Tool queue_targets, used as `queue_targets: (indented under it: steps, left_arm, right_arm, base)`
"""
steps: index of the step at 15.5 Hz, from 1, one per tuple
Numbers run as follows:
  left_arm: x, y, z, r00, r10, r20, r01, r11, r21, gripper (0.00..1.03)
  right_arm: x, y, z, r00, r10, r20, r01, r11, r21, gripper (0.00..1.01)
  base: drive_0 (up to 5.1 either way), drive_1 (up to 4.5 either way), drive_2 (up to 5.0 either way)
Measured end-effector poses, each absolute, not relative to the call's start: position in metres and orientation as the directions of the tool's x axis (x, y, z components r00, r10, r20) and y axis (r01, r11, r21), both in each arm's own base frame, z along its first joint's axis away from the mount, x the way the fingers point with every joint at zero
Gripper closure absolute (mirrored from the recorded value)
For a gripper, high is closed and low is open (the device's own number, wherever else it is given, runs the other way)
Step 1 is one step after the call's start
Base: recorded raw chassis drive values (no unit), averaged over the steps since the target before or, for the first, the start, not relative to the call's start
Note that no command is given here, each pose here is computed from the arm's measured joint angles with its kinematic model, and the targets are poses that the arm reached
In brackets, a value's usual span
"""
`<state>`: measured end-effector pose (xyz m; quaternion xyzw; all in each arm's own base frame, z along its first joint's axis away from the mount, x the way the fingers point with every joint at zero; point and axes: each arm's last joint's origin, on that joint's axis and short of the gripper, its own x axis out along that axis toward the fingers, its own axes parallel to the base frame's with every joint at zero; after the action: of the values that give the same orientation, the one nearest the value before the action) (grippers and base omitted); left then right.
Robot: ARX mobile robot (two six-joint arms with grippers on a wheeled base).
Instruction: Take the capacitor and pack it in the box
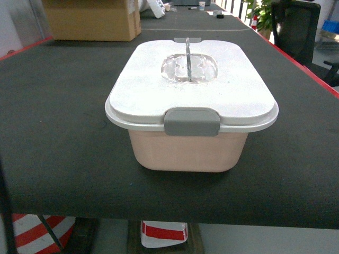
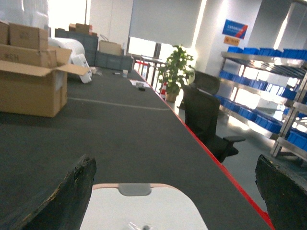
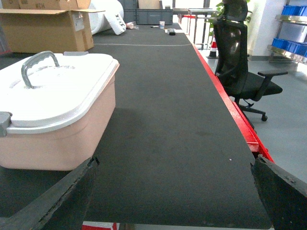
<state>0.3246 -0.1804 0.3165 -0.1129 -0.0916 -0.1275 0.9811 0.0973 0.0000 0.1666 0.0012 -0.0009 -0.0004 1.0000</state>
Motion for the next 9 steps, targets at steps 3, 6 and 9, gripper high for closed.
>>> queue_targets:
  steps: [3, 6, 9]
  left_arm:
    - [0.278, -0.081, 0.282, 0.971, -0.102, 0.218, 0.131, 0.984, -0.121, 0.05]
    - [0.203, 0.005, 0.225, 0.998, -0.006, 0.059, 0.010, 0.998, -0.069, 0.05]
    - [0.177, 0.025, 0.192, 1.000, 0.014, -0.015, -0.015, 0.998, -0.057, 0.17]
  right_arm:
    - [0.097, 0.000, 0.167, 1.000, 0.000, 0.001, 0.000, 1.000, 0.002, 0.03]
    - [0.097, 0.000, 0.167, 1.000, 0.000, 0.002, 0.000, 1.000, 0.002, 0.03]
    - [0.097, 0.000, 0.167, 1.000, 0.000, 0.002, 0.000, 1.000, 0.002, 0.03]
  base:
    - [0.0, 0.00, 0.0]
    - [0.0, 0.00, 0.0]
    - [0.0, 0.00, 0.0]
